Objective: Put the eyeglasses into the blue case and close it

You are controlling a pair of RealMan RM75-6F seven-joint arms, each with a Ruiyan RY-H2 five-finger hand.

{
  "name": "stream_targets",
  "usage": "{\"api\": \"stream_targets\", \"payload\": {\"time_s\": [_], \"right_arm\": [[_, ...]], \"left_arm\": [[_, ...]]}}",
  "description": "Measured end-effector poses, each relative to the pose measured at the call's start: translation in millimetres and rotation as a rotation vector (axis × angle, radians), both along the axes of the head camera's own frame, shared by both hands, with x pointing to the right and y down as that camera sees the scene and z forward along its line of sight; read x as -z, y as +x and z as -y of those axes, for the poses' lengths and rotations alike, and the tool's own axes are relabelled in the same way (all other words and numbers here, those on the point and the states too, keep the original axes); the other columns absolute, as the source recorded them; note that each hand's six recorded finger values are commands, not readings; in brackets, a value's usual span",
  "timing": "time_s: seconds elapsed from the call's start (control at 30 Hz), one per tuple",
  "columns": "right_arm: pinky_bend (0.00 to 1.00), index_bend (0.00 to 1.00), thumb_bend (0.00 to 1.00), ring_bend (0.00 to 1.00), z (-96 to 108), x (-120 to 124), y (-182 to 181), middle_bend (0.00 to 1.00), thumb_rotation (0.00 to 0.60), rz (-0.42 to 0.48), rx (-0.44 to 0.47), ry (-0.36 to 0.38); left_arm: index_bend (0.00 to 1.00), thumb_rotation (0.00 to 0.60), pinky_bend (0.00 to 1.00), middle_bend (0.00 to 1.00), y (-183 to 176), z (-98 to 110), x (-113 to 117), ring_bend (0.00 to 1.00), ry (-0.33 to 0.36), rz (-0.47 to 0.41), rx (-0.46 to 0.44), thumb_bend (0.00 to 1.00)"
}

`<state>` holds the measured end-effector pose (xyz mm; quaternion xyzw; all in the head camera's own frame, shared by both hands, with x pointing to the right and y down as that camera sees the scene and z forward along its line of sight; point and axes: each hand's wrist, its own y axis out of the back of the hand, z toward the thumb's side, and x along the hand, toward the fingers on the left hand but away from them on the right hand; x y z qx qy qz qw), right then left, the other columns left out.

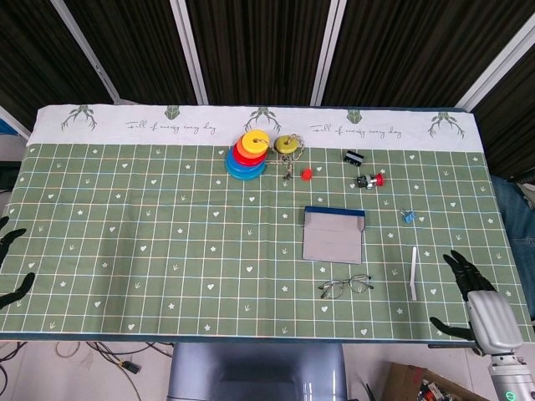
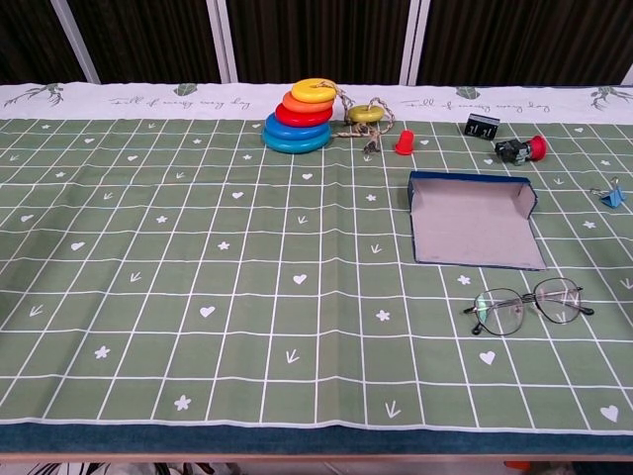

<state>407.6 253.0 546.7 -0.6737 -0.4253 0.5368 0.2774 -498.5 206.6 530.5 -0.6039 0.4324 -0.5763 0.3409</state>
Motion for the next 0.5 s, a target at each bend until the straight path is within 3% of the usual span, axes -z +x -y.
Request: {"api": "stream_targets", "payload": {"time_s": [0.13, 0.3, 0.5], "right_arm": [[0.25, 0.01, 0.13, 0.11, 7, -14, -8, 0.0, 0.6, 0.015, 0.061, -0.077], [0.25, 0.07, 0.13, 0.11, 29, -41, -33, 0.0, 0.6, -0.006, 0.17, -0.182], [0.25, 0.16, 0.15, 0.11, 64, -56, -71, 0.0, 0.6, -0.02, 0.236, -0.197]], "left_arm": [[0.15, 0.6, 0.0, 0.01, 1, -1, -3, 0.0, -0.012, 0.006, -0.005, 0.3], [0.15, 0.6, 0.0, 0.01, -1, -1, -5, 0.0, -0.027, 0.017, 0.01, 0.3], [0.15, 0.6, 0.0, 0.01, 0, -1, -5, 0.0, -0.029, 0.02, 0.012, 0.3]]}}
